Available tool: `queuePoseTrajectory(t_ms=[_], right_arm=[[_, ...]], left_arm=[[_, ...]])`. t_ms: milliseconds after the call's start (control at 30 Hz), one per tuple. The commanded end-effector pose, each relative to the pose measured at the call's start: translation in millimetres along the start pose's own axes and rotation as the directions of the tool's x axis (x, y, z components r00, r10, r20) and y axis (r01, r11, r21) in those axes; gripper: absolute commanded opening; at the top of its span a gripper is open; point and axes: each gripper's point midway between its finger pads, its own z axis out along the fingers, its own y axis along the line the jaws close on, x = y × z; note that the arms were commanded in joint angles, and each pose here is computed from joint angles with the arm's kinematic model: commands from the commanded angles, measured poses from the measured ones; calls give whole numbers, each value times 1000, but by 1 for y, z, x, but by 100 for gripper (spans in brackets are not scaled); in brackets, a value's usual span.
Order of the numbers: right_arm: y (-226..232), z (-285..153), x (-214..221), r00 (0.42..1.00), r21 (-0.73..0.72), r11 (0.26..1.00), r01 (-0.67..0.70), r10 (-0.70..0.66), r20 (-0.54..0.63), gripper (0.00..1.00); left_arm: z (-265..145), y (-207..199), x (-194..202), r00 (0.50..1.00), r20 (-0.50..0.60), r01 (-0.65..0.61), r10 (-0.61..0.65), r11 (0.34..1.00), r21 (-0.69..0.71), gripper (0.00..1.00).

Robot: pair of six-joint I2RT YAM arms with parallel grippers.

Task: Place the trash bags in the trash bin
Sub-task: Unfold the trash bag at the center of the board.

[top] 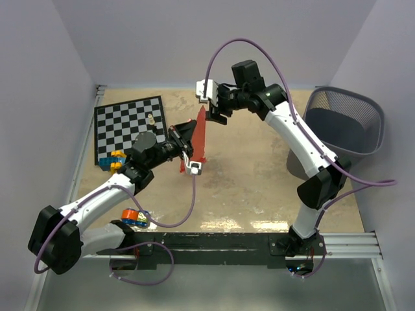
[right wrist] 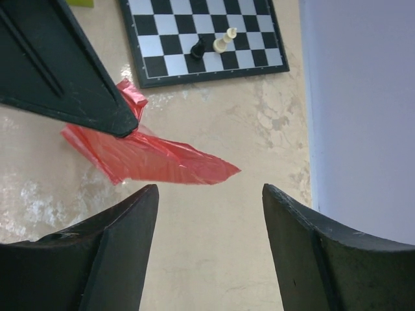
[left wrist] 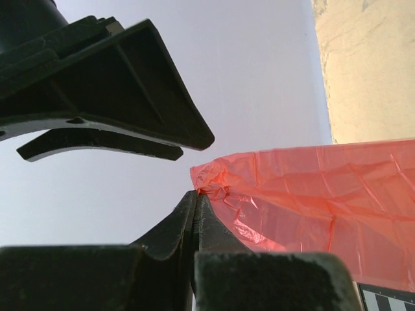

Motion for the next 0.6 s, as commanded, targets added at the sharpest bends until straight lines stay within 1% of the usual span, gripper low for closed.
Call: queuePoseTrajectory(t_ms=[0, 200, 500, 567], right_arm=[[14, -2, -7, 999, -74, 997, 34, -32, 29, 70], [9, 1, -13, 996, -79, 993, 87, -84, 40, 70], [20, 12, -18, 987, -126, 979, 159, -153, 55, 71], [24, 15, -19, 984, -147, 974, 175, -168, 55, 69]], left_arm=[[-8, 14, -10, 996, 45, -78, 79, 996, -38, 0], [-12, 12, -17, 993, 79, -89, 90, 996, -27, 0], [-14, 7, -23, 989, 105, -107, 108, 994, -13, 0], [-14, 6, -24, 988, 106, -110, 111, 994, -10, 0]])
